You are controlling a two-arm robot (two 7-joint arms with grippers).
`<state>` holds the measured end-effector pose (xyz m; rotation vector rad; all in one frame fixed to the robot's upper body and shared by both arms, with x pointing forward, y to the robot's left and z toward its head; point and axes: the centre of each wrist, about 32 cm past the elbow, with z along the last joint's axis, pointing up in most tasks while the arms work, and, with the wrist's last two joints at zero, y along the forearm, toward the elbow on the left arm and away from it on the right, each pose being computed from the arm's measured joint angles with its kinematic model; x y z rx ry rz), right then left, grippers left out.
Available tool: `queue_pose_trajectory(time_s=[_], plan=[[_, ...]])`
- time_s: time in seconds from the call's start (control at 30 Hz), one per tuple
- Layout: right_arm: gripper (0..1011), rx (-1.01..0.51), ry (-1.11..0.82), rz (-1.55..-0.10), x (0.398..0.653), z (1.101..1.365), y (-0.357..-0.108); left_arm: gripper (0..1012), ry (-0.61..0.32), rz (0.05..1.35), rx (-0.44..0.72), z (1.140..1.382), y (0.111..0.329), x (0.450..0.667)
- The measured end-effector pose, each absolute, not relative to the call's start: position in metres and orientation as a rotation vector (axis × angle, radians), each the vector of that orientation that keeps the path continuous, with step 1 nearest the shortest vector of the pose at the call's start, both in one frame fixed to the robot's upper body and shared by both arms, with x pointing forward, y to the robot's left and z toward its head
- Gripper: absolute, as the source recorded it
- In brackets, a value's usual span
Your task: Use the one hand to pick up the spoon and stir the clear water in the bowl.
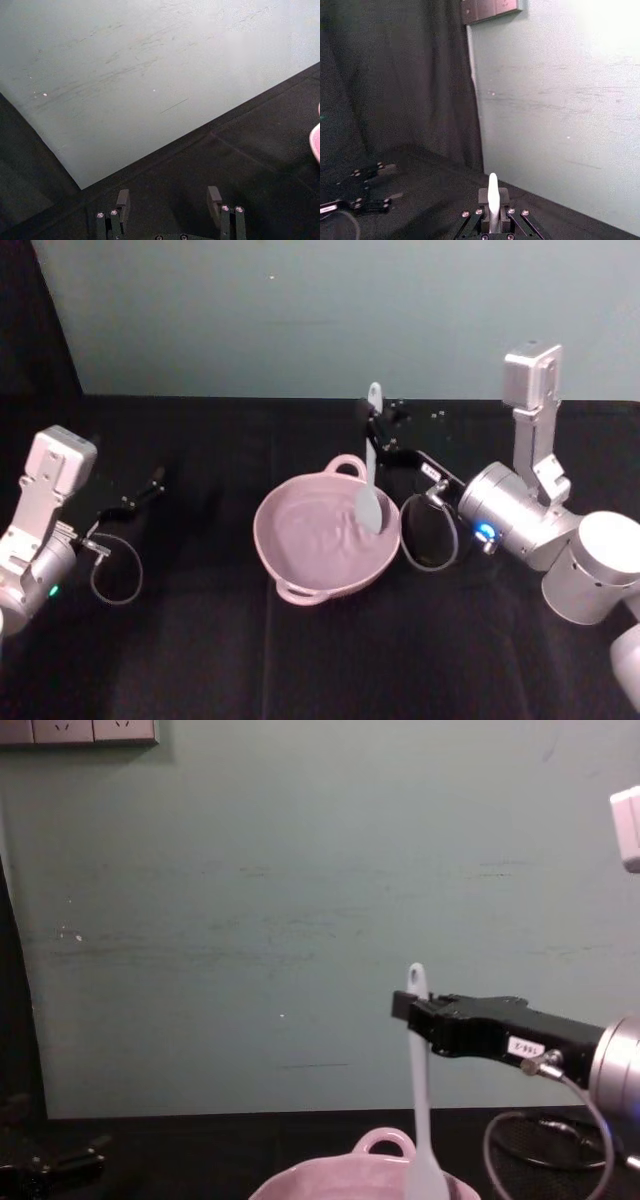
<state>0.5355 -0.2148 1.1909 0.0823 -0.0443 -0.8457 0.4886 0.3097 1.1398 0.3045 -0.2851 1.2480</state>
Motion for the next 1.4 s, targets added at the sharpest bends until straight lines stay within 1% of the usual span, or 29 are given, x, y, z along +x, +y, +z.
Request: queue_pose_trajectory(time_s=[0.1,0.37,0.57,0.77,1.03,1.2,1.4], plan=[[114,0.074,-0.044,-0.823,0.532,1.19,-0.208,1011,-0.285,1.248,0.304,1.14,0.31,0.489],[114,0.07,-0.027,-0.719,0.527,1.186,-0.175,1011,-0.285,1.248,0.304,1.14,0.31,0.489],[114,0.083,-0.016,-0.648,0.534,1.184,-0.148,1011,-0.285,1.248,0.304,1.14,0.31,0.489],[114,0.095,-0.027,-0.636,0.544,1.186,-0.139,1011,-0.285,1.248,0.304,1.14,0.31,0.489],[114,0.101,-0.029,-0.677,0.556,1.184,-0.146,1011,-0.285,1.248,0.304,1.14,0.31,0.489],[114,0.098,-0.025,-0.743,0.562,1.181,-0.162,1011,-0.285,1.248,0.305,1.14,0.31,0.489],[114,0.096,-0.033,-0.825,0.557,1.181,-0.188,1011,-0.285,1.248,0.304,1.14,0.31,0.489]])
